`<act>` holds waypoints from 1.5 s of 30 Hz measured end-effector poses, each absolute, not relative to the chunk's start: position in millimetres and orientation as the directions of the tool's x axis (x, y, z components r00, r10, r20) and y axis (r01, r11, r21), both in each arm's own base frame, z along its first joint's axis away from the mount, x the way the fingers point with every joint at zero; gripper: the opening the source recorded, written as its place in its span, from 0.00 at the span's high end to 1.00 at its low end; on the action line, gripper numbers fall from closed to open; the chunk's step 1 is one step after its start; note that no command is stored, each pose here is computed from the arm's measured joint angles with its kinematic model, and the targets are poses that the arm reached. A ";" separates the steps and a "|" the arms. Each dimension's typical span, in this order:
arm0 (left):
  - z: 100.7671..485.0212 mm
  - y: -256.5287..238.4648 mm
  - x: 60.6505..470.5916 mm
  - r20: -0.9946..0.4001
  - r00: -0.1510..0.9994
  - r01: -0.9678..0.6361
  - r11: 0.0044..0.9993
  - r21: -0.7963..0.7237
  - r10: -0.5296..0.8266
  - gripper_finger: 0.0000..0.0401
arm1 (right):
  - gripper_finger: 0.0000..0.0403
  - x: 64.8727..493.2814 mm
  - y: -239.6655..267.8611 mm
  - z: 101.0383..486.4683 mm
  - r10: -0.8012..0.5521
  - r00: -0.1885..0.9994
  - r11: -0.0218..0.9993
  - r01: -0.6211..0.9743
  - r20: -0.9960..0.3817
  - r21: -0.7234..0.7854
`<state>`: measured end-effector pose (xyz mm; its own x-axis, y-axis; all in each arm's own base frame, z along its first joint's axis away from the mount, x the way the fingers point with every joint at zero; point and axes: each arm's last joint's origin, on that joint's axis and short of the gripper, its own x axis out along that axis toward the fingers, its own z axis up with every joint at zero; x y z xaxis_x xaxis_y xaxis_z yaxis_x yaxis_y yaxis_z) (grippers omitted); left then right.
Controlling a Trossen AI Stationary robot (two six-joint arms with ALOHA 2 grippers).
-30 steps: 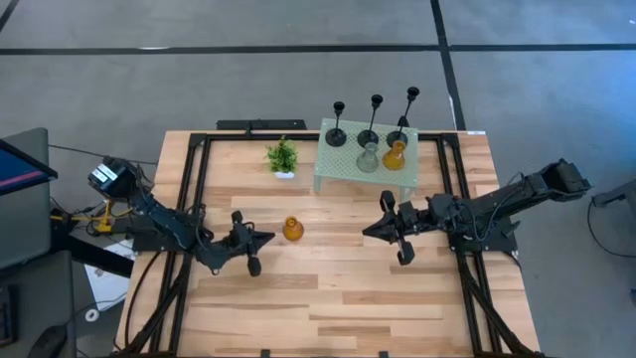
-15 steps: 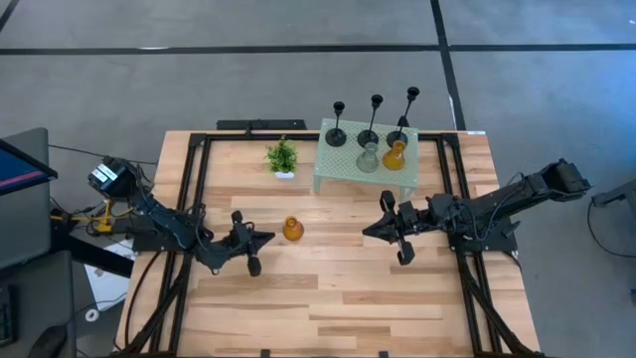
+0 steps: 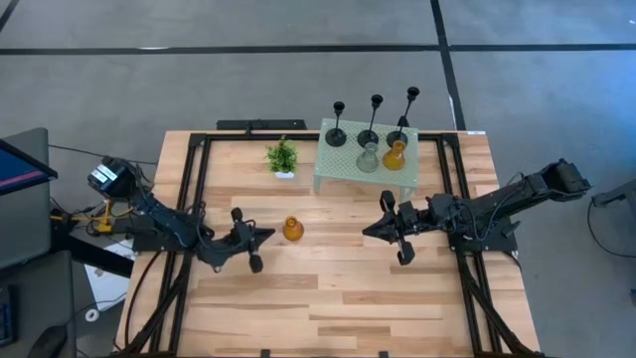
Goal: Pick & Place candle stick holders
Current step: Put the gold glass candle holder on the shelf
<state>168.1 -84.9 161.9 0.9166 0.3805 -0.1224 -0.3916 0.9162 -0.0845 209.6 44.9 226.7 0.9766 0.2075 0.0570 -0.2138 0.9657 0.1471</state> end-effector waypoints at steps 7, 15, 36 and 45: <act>157.0 -69.3 179.4 -0.160 0.913 -0.390 0.917 -0.084 0.374 0.81 | 1.00 210.7 39.6 226.6 0.183 0.982 0.971 -0.189 0.057 0.148; 142.9 -58.4 189.5 -0.238 0.911 -0.371 0.920 -0.124 0.336 0.60 | 1.00 210.9 38.4 226.6 0.177 0.983 0.972 -0.184 0.057 0.149; 139.7 -45.9 213.0 -0.215 0.933 -0.330 0.922 -0.202 0.287 0.34 | 1.00 210.9 38.5 227.3 0.178 0.982 0.972 -0.185 0.064 0.147; 141.0 -39.8 232.1 -0.217 0.918 -0.374 0.906 -0.198 0.332 0.34 | 1.00 211.1 37.4 227.3 0.173 0.983 0.973 -0.181 0.064 0.147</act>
